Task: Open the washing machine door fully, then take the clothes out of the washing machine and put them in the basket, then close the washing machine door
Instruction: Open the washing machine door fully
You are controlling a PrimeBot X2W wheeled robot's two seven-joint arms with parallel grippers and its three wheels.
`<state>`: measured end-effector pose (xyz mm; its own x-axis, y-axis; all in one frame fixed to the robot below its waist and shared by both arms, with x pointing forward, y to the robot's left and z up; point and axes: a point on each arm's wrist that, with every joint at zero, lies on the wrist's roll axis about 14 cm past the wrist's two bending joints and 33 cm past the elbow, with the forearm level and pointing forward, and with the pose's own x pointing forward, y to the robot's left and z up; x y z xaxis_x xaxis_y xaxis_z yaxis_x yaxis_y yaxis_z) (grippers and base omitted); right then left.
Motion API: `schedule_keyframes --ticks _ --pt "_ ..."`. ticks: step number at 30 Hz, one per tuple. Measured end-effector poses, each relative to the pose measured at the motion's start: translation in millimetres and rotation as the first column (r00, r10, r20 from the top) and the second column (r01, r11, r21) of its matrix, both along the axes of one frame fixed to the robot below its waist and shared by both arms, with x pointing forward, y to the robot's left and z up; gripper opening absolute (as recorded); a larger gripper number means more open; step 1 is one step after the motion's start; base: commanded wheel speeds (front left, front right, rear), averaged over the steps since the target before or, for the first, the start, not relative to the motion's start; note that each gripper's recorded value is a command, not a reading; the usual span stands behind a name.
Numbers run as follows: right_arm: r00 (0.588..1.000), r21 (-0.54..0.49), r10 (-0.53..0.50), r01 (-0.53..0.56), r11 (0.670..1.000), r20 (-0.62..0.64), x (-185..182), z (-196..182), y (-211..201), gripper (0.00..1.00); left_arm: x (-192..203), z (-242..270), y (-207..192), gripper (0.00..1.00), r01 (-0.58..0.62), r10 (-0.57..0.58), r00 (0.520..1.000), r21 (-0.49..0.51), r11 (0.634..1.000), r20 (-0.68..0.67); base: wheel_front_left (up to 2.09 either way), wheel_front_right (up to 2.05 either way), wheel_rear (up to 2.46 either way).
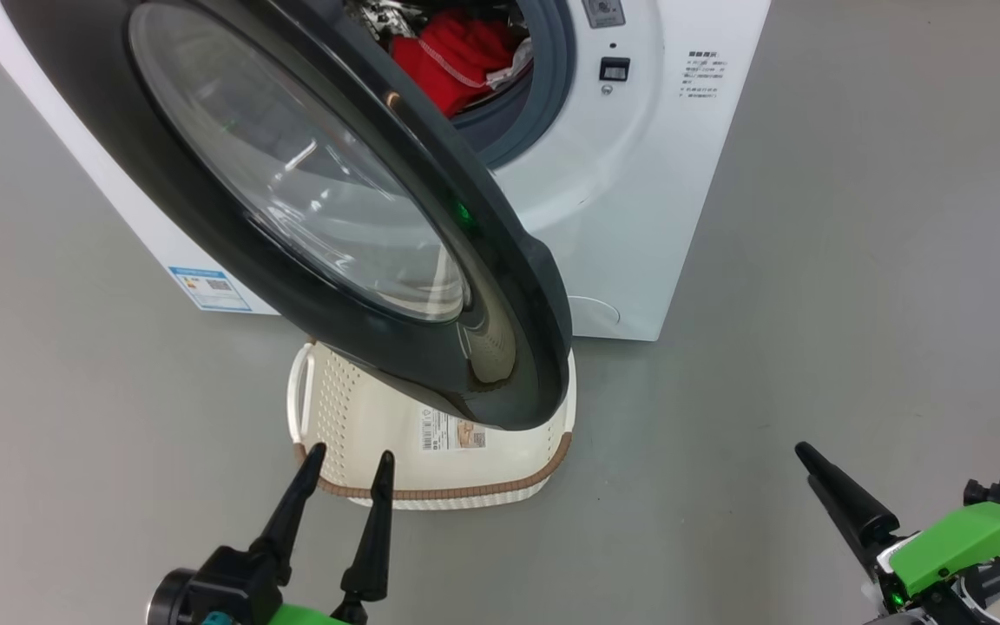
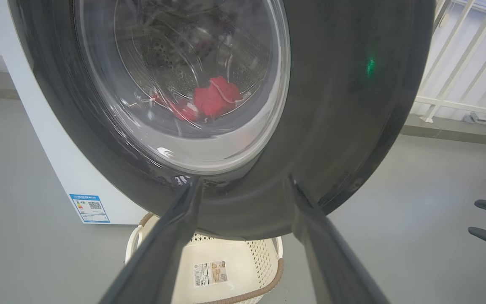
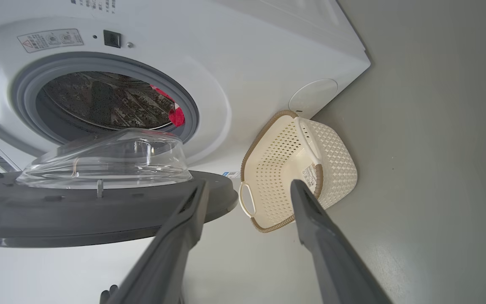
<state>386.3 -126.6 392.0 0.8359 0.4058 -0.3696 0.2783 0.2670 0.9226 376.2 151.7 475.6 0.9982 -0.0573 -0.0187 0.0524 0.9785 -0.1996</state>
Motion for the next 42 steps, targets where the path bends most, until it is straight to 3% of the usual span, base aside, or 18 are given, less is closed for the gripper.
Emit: schedule_keyframes --ticks 5,10,19,26,31,35,42 --pt "1.0 -0.166 -0.003 0.008 0.986 0.03 -5.0 -7.0 -13.0 1.0 -0.5 1.2 -1.5 1.0 0.009 -0.009 1.0 -0.002 1.0 0.004 0.0 0.0 0.0" --pt "0.998 -0.251 -0.007 0.024 0.968 0.069 -8.7 -8.6 -13.2 1.0 -5.2 -2.9 -1.2 1.0 0.006 -0.007 1.0 -0.004 1.0 -0.009 0.0 0.0 0.0" --pt "0.978 -0.431 0.029 0.064 0.9 0.207 -10.5 -1.6 -19.9 1.0 -5.7 -3.5 -1.3 1.0 0.008 -0.008 1.0 -0.004 1.0 -0.011 0.0 0.0 0.0" --pt "0.966 -0.572 0.135 0.017 0.82 0.222 -20.1 -10.5 -27.3 1.0 -5.6 -2.7 -1.9 1.0 0.01 -0.01 1.0 -0.004 1.0 -0.009 0.0 0.0 0.0" --pt "0.936 -0.647 0.165 0.081 0.758 0.311 -3.8 9.9 -37.3 1.0 -4.8 -4.8 -2.0 1.0 0.01 -0.01 1.0 -0.004 1.0 -0.015 0.0 0.0 0.0" --pt "0.911 -0.676 0.192 0.117 0.728 0.364 2.3 23.1 -32.6 1.0 -4.8 -5.5 -1.6 1.0 0.009 -0.009 1.0 -0.004 1.0 -0.017 0.0 0.0 0.0" --pt "0.9 -0.733 0.2 0.168 0.659 0.386 -4.4 29.1 -42.9 1.0 -5.1 -5.0 -0.1 1.0 0.004 -0.004 1.0 -0.003 1.0 -0.016 0.0 0.0 0.0"
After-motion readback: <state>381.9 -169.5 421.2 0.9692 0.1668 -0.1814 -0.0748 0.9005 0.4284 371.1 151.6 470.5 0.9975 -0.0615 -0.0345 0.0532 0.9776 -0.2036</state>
